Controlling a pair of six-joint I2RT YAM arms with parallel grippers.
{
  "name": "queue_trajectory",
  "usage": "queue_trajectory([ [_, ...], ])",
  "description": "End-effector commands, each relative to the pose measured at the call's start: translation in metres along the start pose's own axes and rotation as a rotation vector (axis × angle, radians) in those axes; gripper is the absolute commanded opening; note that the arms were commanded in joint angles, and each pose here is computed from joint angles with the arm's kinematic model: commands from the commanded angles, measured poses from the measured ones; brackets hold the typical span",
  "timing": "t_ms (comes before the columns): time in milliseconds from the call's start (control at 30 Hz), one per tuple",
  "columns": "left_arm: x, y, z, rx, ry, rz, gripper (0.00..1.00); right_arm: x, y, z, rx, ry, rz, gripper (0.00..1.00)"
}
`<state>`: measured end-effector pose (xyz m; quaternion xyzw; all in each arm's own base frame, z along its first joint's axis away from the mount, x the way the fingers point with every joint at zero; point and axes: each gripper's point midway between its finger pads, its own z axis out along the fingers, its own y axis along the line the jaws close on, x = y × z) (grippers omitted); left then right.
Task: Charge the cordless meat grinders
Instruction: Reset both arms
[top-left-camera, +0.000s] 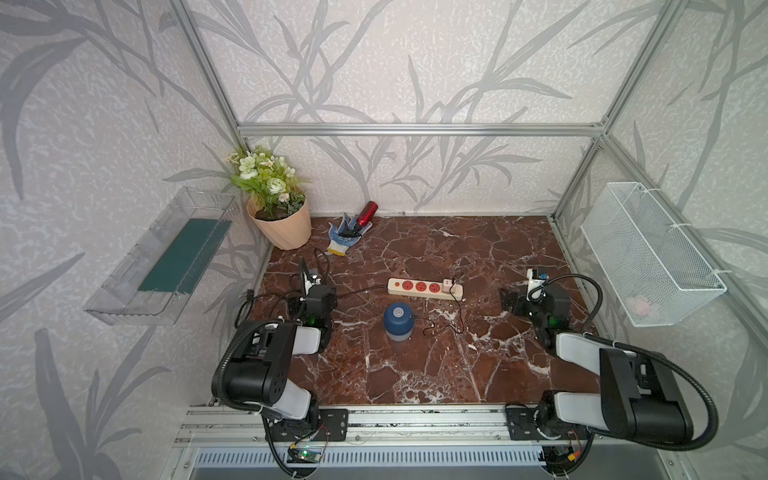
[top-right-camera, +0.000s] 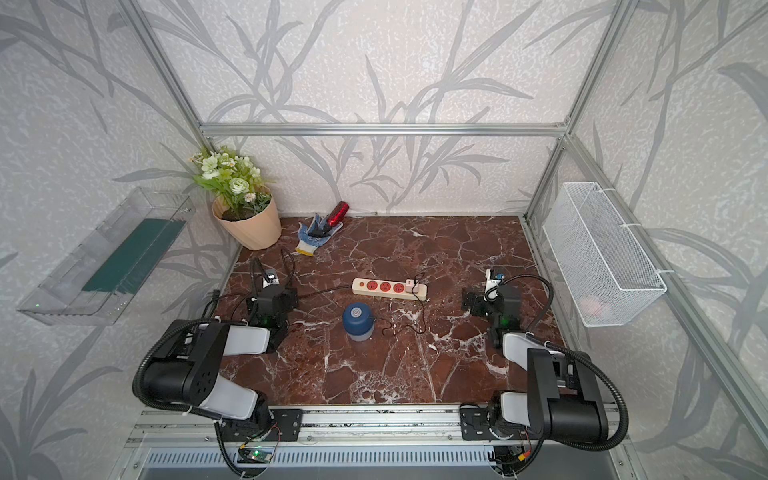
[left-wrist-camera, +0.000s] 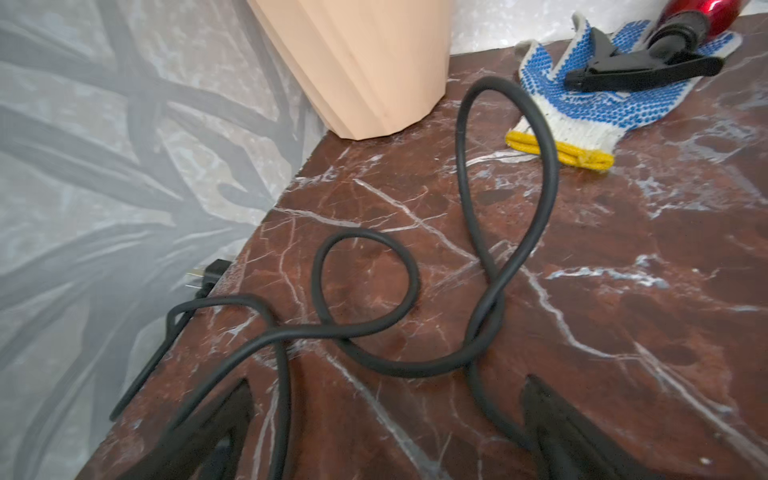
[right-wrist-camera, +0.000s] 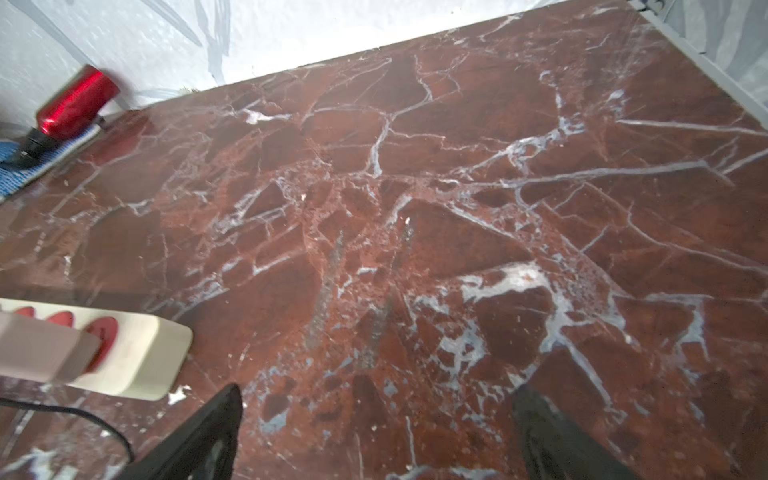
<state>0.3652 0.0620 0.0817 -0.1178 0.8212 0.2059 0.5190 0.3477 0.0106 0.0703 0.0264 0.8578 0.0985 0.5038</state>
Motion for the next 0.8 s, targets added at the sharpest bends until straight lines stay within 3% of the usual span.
queue_trajectory([
  [0, -0.033, -0.008, 0.006, 0.071, -0.104, -0.104, 0.99, -0.053, 0.004, -0.003, 0.021, -0.235, -0.129, 0.99],
  [100, -0.029, -0.012, 0.004, 0.085, -0.155, -0.100, 0.99, -0.038, 0.023, 0.008, -0.056, -0.275, -0.212, 0.99],
  [200, -0.026, -0.014, -0.001, 0.105, -0.144, -0.088, 0.99, -0.035, 0.040, 0.016, -0.031, -0.273, -0.313, 0.99],
  [267, -0.029, -0.016, -0.003, 0.109, -0.189, -0.083, 0.99, -0.034, 0.034, 0.020, 0.012, -0.189, -0.298, 0.99],
  [400, -0.029, -0.016, -0.001, 0.103, -0.179, -0.082, 0.99, -0.035, 0.038, 0.026, 0.000, -0.218, -0.312, 0.99],
  [767, -0.027, -0.015, 0.003, 0.111, -0.148, -0.091, 0.99, -0.033, 0.042, 0.030, -0.011, -0.157, -0.324, 0.99],
])
